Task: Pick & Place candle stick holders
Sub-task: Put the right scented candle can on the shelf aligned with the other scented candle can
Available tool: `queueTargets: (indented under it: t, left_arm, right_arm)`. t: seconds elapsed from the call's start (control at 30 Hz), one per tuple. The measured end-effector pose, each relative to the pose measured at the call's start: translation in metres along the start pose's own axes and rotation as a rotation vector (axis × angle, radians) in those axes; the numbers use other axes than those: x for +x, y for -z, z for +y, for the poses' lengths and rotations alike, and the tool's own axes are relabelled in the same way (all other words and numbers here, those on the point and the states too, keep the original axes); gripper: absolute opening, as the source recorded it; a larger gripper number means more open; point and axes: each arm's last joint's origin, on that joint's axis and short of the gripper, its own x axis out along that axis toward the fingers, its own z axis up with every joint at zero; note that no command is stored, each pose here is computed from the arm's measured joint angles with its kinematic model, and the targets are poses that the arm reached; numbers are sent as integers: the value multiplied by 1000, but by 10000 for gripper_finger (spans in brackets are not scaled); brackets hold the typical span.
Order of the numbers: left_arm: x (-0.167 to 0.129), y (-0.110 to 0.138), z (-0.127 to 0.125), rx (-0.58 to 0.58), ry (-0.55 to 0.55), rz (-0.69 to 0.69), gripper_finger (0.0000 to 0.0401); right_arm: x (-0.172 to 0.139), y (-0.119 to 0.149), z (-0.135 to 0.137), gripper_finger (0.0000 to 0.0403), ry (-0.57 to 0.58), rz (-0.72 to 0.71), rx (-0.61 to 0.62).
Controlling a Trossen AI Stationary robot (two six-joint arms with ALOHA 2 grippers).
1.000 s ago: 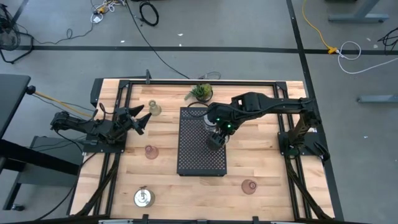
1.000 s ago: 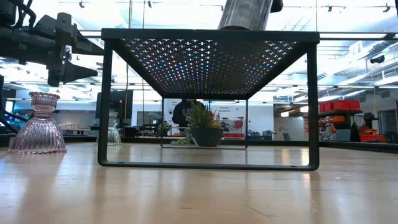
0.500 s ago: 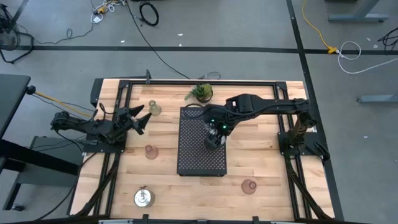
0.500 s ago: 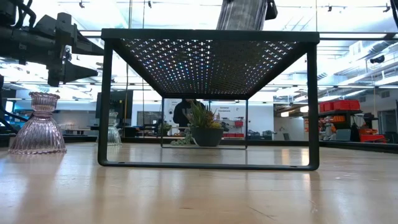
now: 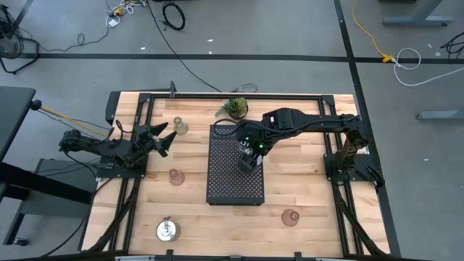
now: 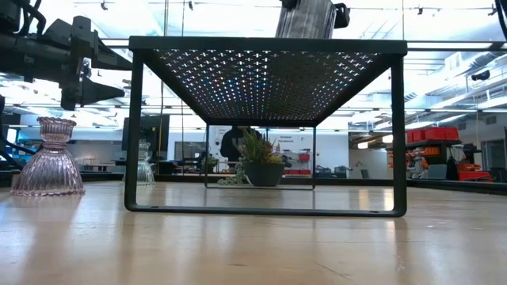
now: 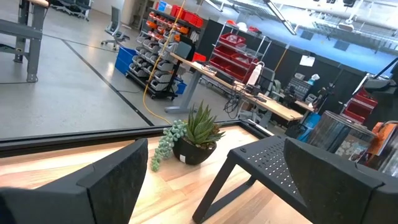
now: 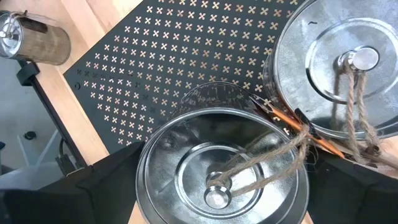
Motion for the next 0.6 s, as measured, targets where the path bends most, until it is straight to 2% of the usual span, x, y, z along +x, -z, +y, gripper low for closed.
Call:
queueTargets:
  t: [0.6]
  left_arm:
    - [0,0,0,0,0,0,378]
  right_arm:
    - [0,-1,-1,368,19,-17,-10]
